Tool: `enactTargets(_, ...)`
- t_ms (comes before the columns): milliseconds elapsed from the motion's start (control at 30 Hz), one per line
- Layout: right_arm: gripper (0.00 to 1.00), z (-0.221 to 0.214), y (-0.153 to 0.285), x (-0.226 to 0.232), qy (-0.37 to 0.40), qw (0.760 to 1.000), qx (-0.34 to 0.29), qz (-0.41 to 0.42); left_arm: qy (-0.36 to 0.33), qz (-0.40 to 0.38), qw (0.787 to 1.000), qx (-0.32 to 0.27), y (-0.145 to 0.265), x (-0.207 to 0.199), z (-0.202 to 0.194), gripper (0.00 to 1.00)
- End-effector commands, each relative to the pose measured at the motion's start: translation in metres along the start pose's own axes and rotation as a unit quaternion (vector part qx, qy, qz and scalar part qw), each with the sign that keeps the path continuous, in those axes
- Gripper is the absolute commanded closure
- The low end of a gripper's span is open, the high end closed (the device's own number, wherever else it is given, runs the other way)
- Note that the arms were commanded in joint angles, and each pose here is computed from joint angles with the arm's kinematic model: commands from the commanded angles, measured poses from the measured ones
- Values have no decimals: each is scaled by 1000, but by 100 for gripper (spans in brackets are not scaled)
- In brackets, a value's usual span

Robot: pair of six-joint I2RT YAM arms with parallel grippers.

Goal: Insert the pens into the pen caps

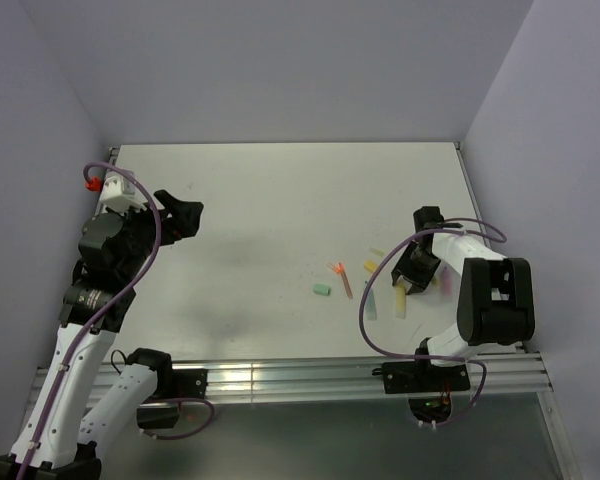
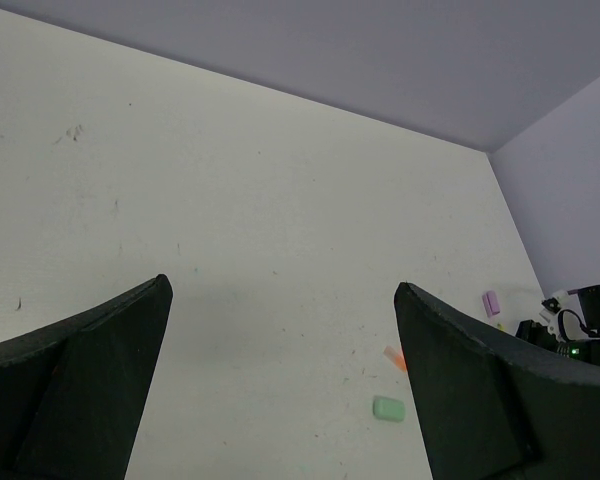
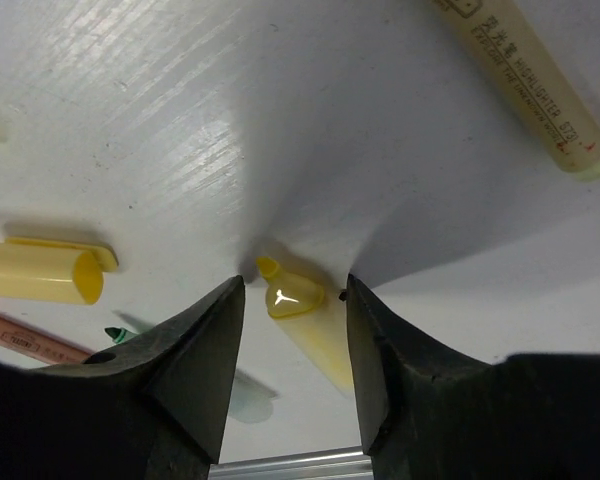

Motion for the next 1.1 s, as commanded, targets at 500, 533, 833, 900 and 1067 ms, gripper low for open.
enactTargets(500, 46, -13, -6, -10, 20, 999, 17, -32, -2, -21, 1000, -24, 8, -15, 22, 1)
enactTargets(533, 46, -14, -7, -9, 23, 999, 19, -33, -2, -20, 1000, -23, 8, -15, 22, 1)
enactTargets(833, 48, -31, -12, -7, 29, 998, 39, -40, -2, -22, 999, -25, 11, -16, 23, 0)
enactTargets(900, 48, -33, -11, -7, 33, 998, 37, -42, -2, -21, 1000, -23, 11, -15, 22, 1)
enactTargets(1067, 51, -35, -11, -6, 35, 998, 38, -45, -2, -20, 1000, -22, 12, -15, 21, 1)
Point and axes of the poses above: each gripper's point midway between its finger pads, its own y axis back along the fingers, its own x axis along the line the jaws close on, z = x × y, the point moved 1 cm from there along y, back along the fingers
